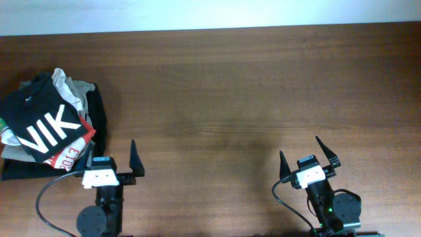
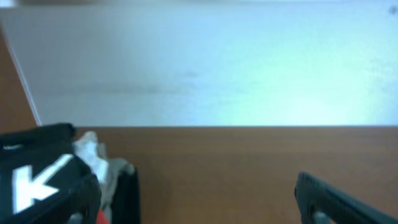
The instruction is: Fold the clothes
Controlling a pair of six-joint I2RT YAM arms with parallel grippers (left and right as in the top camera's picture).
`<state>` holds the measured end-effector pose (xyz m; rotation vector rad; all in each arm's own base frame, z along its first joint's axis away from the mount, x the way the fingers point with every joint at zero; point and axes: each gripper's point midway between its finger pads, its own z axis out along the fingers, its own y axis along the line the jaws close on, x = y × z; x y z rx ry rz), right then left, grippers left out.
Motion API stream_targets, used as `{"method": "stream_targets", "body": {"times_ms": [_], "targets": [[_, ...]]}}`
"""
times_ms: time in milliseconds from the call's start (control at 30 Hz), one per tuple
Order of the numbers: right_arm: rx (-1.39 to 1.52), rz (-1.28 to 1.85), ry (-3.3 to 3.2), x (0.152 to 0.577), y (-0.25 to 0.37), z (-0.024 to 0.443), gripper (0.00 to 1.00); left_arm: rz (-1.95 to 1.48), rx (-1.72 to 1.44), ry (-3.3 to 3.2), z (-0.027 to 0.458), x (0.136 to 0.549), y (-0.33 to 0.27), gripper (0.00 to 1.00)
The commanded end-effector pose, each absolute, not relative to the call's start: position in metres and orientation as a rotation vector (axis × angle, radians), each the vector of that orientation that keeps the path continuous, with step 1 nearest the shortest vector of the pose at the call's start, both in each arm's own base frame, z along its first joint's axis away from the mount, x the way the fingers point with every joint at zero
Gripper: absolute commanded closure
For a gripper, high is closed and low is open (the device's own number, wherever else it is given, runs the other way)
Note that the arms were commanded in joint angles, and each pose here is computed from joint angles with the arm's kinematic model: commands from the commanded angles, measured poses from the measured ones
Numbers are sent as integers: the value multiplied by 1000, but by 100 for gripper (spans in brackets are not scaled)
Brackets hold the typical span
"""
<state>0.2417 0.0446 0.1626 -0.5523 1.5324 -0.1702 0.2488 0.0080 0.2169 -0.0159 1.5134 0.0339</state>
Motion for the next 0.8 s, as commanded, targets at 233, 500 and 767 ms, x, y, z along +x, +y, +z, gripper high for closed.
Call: {"method": "stream_targets", "body": {"times_ms": [233, 500, 767], "targets": [[-545, -156, 1541, 241, 45, 160, 1, 35, 30, 1650, 156, 246, 2, 1], [-544, -156, 1541, 241, 45, 160, 1, 36, 30, 1651, 156, 246, 2, 1], [-545, -156, 1541, 241, 45, 160, 1, 36, 30, 1651, 156, 246, 2, 1]]}}
